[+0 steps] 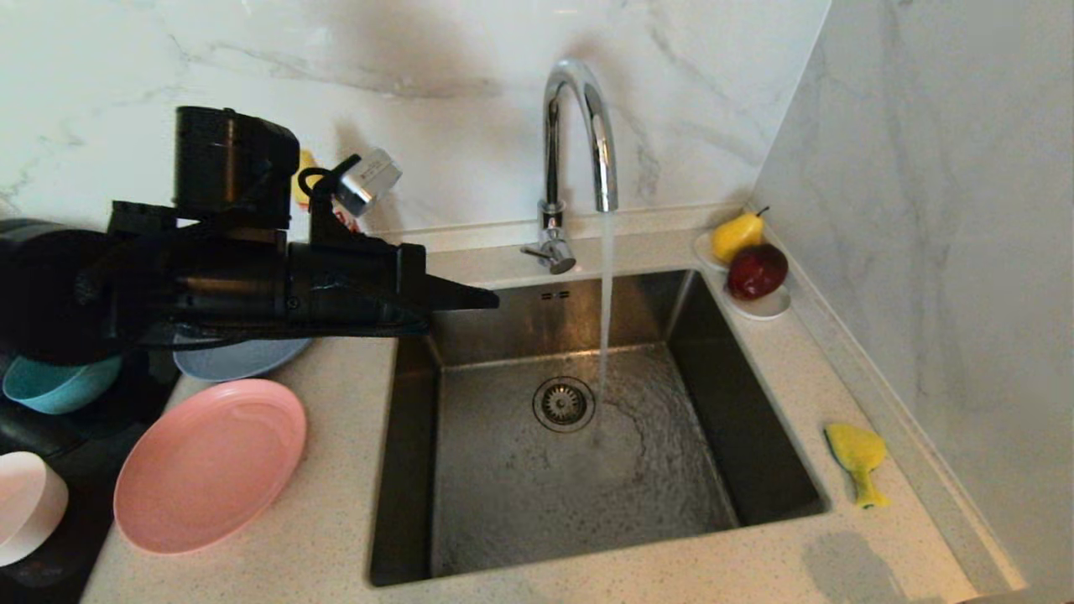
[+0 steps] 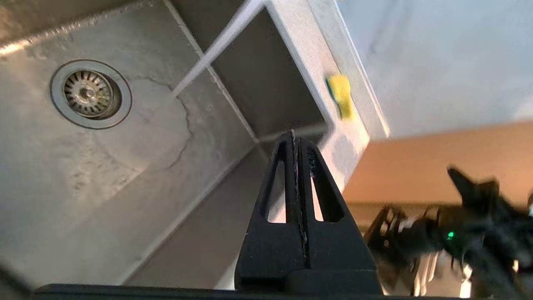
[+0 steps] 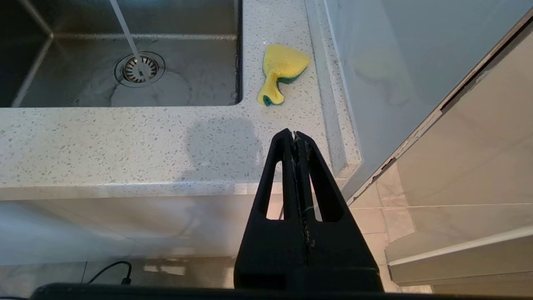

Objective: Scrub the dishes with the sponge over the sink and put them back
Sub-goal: Turn off the faucet

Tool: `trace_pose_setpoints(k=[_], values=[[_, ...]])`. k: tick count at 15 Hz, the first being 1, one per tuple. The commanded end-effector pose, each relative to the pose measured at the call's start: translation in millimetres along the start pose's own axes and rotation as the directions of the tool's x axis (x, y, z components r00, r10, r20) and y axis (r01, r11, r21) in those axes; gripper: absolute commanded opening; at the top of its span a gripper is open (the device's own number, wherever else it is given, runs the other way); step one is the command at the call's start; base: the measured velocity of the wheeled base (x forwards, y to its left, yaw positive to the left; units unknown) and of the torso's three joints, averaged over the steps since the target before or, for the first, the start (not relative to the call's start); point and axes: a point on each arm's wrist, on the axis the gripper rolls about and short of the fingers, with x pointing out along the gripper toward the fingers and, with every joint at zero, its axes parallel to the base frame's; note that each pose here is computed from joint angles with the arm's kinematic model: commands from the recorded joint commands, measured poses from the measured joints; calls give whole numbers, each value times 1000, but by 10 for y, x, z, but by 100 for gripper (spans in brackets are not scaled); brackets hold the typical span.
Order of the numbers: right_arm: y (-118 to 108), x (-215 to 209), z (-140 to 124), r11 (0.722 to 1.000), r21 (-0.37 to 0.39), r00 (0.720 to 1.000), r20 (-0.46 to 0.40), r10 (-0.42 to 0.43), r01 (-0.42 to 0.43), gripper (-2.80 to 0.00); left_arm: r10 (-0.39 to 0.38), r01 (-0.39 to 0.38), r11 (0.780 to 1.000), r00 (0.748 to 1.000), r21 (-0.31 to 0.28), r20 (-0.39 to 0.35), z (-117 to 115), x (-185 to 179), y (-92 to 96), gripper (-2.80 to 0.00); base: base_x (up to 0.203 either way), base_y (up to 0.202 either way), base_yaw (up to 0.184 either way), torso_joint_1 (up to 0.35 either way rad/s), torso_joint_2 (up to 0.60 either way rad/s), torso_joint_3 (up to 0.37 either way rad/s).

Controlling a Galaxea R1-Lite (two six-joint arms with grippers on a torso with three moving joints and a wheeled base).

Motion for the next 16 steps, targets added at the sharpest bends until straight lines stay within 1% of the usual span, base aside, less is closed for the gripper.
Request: trace_pose_setpoints(k=[1, 3, 5, 6, 7, 9, 11, 12, 14, 16], values=[[0, 1, 0, 1000, -1, 1000, -2, -1, 1, -280, 10, -13, 997, 999, -81, -30, -92, 256, 241, -280, 0, 0, 0, 0, 0, 0], [0, 1, 0, 1000, -1, 1000, -2, 1, -1, -280, 5, -7, 992, 1000, -128, -15, -115, 368, 339, -280, 0, 0, 0, 0, 0, 0], [0, 1, 0, 1000, -1, 1000, -2, 1, -1, -280, 6, -13, 987, 999, -162, -45, -204, 467, 436, -280, 0, 0, 0, 0, 0, 0], [0, 1, 0, 1000, -1, 1000, -2, 0, 0, -280, 10, -19, 986, 999, -167, -50, -238, 528, 495, -280, 0, 0, 0, 0, 0, 0], [0, 1, 0, 1000, -1, 1000, -2, 0, 0, -280, 9, -15, 987, 999, -162, -33, -242, 571, 532, -280, 0, 0, 0, 0, 0, 0], [0, 1, 0, 1000, -1, 1000, -2, 1, -1, -280, 15, -14, 980, 1000, -200, -1, -235, 649, 604, -280, 0, 0, 0, 0, 0, 0], [0, 1, 0, 1000, -1, 1000, -2, 0, 0, -280, 39, -30, 978, 999, -207, 37, -244, 746, 695, -280, 0, 0, 0, 0, 0, 0], [0, 1, 0, 1000, -1, 1000, -2, 0, 0, -280, 41, -32, 978, 998, -207, 41, -260, 797, 741, -280, 0, 0, 0, 0, 0, 0], [0, 1, 0, 1000, -1, 1000, -2, 1, -1, -280, 35, -22, 978, 998, -209, 55, -216, 870, 786, -280, 0, 0, 0, 0, 0, 0], [0, 1, 0, 1000, -1, 1000, -2, 1, -1, -280, 31, -15, 971, 997, -241, 64, -180, 928, 820, -280, 0, 0, 0, 0, 0, 0]])
